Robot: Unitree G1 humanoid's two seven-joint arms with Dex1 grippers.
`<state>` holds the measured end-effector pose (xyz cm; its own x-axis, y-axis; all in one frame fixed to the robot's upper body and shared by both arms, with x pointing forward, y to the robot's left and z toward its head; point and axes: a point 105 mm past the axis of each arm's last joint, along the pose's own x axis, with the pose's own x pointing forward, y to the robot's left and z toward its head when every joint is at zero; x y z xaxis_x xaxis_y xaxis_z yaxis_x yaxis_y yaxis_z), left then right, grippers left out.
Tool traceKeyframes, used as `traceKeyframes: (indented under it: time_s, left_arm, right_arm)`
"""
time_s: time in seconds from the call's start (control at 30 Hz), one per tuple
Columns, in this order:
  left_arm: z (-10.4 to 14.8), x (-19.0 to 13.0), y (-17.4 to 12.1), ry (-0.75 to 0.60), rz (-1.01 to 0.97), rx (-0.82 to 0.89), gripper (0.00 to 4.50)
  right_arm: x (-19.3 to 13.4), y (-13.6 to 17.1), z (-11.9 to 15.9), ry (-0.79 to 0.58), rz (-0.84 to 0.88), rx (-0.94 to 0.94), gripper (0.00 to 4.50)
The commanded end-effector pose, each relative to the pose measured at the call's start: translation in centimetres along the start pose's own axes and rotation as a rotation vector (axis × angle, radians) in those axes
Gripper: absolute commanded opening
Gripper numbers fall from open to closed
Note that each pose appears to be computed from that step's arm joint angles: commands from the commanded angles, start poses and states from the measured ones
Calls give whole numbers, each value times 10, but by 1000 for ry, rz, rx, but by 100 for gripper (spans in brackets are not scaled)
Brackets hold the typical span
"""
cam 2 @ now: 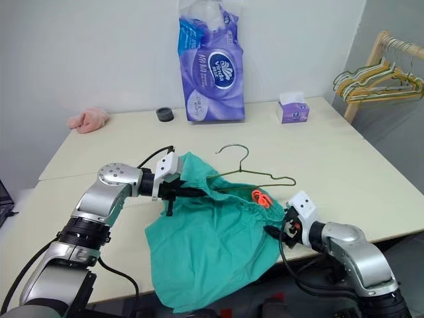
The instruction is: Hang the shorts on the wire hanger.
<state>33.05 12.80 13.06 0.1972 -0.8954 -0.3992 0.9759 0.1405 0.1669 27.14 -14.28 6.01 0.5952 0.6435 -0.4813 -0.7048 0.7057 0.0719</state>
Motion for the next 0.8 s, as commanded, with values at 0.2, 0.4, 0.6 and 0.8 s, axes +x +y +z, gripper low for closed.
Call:
traceKeyframes:
  time_s: [0.2, 0.4, 0.6, 0.8]
  left_arm:
    - [17, -16, 0, -34, 13, 29, 0]
    - [18, -25, -19, 10, -106, 29, 0]
    - [4, -39, -28, 126, -173, 46, 0]
    - [-5, -38, -12, 174, -89, 82, 0]
  right_arm:
    - [-6, -10, 5, 7, -26, -28, 64]
    - [-9, -12, 9, -3, -32, -12, 1]
    - [-13, -16, 11, -1, -41, -13, 1]
    - [-17, -10, 15, 2, -5, -53, 1]
